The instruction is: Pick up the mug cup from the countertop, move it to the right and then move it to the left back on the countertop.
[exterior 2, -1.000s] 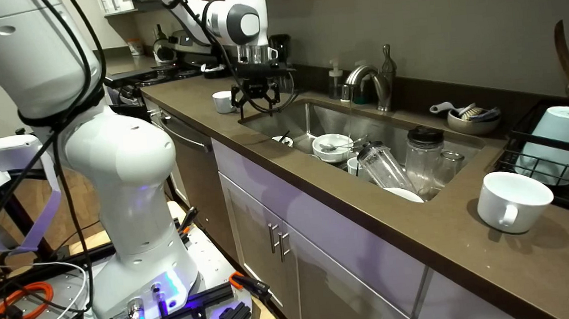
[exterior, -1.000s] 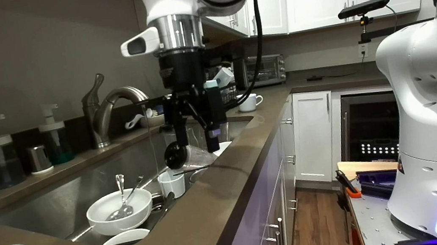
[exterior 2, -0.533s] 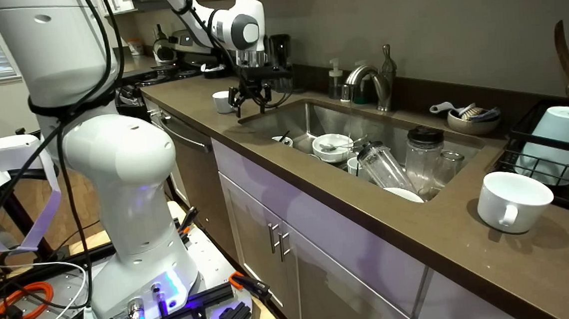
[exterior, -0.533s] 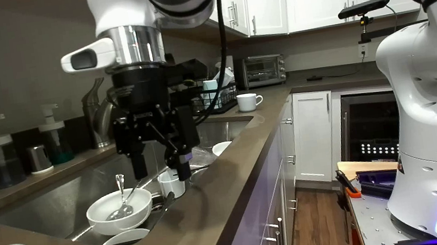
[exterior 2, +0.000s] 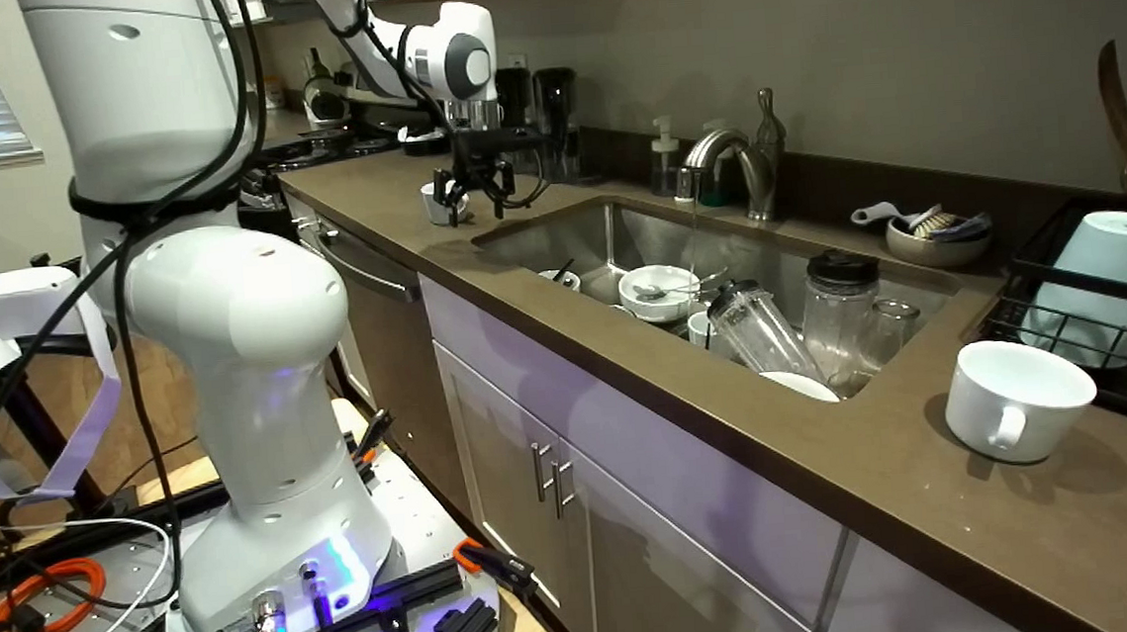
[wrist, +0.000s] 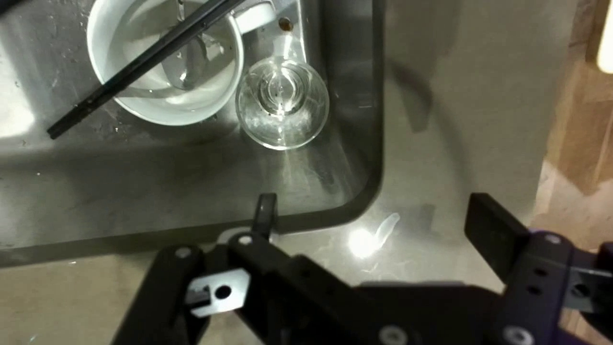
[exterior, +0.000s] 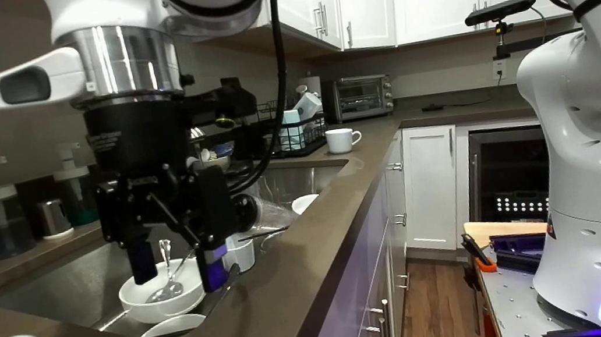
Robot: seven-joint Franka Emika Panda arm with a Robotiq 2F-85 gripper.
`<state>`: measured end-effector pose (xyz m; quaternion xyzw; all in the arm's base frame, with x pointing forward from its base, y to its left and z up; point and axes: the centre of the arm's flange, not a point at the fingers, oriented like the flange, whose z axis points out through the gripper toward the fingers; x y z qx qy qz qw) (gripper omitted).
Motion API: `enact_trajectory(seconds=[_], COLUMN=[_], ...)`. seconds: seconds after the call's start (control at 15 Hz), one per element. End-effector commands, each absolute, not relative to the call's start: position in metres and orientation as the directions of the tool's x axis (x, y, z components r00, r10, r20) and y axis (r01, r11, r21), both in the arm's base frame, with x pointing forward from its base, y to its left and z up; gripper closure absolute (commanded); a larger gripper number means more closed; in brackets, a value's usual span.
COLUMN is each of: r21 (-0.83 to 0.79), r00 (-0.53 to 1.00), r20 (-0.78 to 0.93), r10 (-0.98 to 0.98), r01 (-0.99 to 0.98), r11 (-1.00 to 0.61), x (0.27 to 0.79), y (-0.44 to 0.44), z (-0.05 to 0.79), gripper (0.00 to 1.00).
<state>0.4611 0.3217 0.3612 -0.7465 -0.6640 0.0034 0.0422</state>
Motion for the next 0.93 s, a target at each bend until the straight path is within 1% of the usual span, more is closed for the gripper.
enact_trajectory(seconds=[0.0,0.13,0.2,0.27,0.53,0.6,0.87], r21=[-0.007,0.013,-0.008,-0.012,-0.011,0.024,0.008], r00=[0.159,0.172,0.169,0.156,0.157,0.171,0.177], r20=[0.016,0.010,0.025,0.017,0.019,0.008,0.030], r10=[0.987,0.985,0.985,0.988,0.987,0.985,0.984], r01=[0.987,0.985,0.986,0.988,0.988,0.985,0.984], r11=[-0.159,-0.173,-0.169,-0.156,-0.157,-0.171,-0.177], x=[0.476,0.483,0.484,0.475,0.477,0.477,0.482], y=[0.339,0.337,0.333,0.331,0.332,0.317,0.275], z=[0.361,0.368,0.375,0.366,0.366,0.367,0.374], gripper=[0.00,0.00,0.00,0.00,0.00,0.00,0.00])
